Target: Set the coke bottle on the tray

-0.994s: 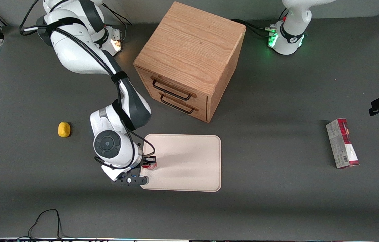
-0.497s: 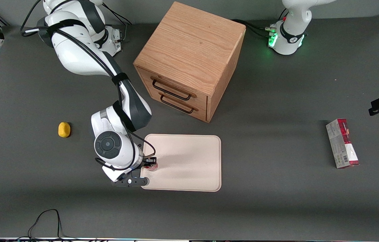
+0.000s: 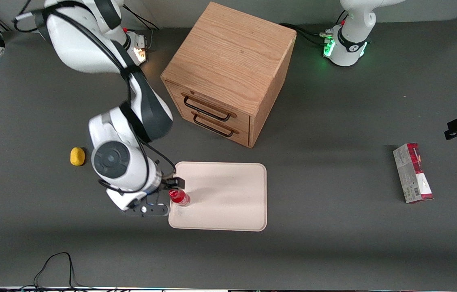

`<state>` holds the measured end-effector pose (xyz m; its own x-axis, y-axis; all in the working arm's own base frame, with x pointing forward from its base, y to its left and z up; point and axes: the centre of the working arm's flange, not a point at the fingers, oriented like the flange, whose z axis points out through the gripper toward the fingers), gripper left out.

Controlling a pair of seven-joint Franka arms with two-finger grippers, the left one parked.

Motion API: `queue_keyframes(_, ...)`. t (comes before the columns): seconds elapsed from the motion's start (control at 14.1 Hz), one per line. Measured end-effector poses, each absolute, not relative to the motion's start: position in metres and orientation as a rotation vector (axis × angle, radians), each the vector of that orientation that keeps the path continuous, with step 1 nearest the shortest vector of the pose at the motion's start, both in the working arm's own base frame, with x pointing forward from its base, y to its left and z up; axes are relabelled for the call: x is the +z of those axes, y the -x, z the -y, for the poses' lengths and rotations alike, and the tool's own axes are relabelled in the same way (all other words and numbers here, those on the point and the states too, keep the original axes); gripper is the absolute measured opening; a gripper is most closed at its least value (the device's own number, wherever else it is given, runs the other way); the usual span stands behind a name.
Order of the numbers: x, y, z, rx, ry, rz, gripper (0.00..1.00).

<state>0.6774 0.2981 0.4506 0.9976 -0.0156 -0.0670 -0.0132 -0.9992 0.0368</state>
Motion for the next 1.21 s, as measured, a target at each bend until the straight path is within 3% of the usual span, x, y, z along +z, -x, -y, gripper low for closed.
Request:
queue_keyframes(0.36, 0.565, -0.615, -0.247, -0.103, -3.088, 0.054, 1.0)
queue_keyframes(0.85, 0.609, -0.58, -0.077, -0.077, -3.1, 0.04, 1.0)
queue_keyframes(1.21, 0.626, -0.554, -0.024, -0.061, -3.131, 0.096, 1.0)
